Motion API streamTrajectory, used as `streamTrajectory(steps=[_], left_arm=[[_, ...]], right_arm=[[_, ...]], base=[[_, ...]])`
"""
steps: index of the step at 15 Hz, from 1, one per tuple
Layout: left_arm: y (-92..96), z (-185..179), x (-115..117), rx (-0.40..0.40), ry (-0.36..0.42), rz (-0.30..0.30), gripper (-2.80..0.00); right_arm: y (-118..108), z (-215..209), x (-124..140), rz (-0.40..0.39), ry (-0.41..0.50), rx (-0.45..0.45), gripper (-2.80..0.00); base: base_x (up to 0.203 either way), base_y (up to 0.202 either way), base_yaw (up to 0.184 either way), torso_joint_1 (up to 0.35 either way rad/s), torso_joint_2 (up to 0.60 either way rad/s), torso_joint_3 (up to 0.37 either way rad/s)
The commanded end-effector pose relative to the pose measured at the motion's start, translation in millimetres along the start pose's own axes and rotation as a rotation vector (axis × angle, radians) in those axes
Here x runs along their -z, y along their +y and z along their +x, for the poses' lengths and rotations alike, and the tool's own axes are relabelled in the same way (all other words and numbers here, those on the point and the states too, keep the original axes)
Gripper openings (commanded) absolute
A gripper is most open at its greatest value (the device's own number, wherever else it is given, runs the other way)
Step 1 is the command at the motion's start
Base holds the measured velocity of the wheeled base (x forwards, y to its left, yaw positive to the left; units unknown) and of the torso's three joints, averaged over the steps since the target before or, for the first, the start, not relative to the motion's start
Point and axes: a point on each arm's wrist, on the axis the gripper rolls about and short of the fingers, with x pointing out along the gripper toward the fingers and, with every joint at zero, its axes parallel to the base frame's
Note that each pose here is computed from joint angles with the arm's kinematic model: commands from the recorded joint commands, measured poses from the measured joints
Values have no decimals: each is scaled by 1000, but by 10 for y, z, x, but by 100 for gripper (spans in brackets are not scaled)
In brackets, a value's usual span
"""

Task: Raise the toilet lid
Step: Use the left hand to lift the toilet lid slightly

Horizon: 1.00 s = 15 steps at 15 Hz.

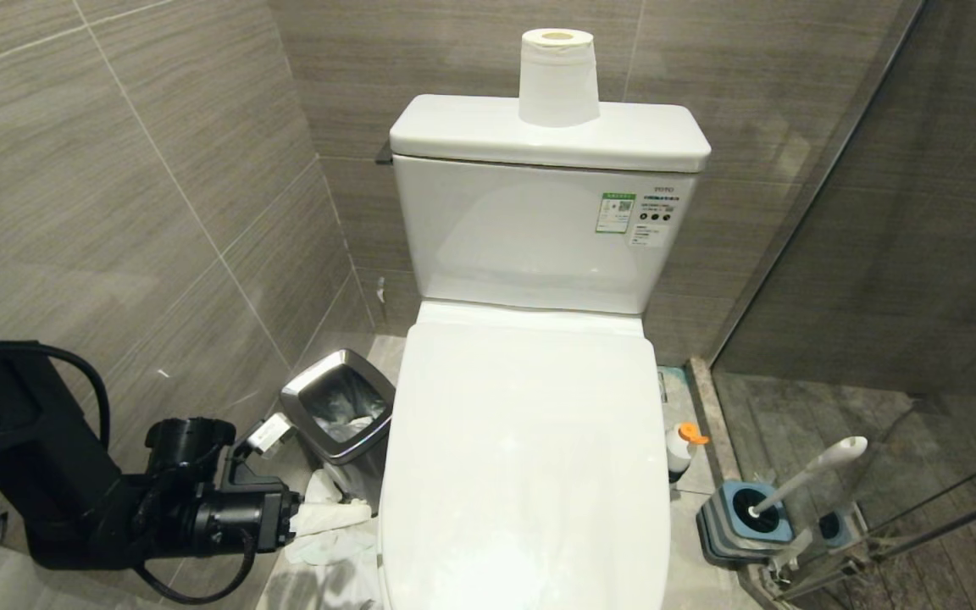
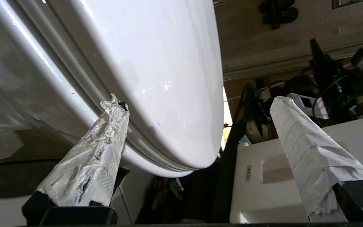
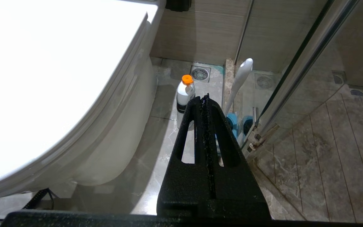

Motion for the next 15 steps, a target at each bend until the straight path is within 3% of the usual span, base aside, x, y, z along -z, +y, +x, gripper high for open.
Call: streamTrajectory(steps=[1, 5, 9, 15], left_arm=[[28, 19, 2, -16, 1, 9, 0], [35, 81, 64, -42, 20, 21, 0], [-24, 159, 192, -42, 59, -10, 0], [-50, 243, 205, -48, 84, 13, 0]], right_arm=[[0, 1, 0, 0, 1, 0, -280], [0, 1, 0, 0, 1, 0, -280], [0, 1, 0, 0, 1, 0, -280], [0, 1, 0, 0, 1, -1, -280]], base=[[0, 0, 0, 0, 0, 0], [0, 0, 0, 0, 0, 0], [0, 0, 0, 0, 0, 0], [0, 0, 0, 0, 0, 0]])
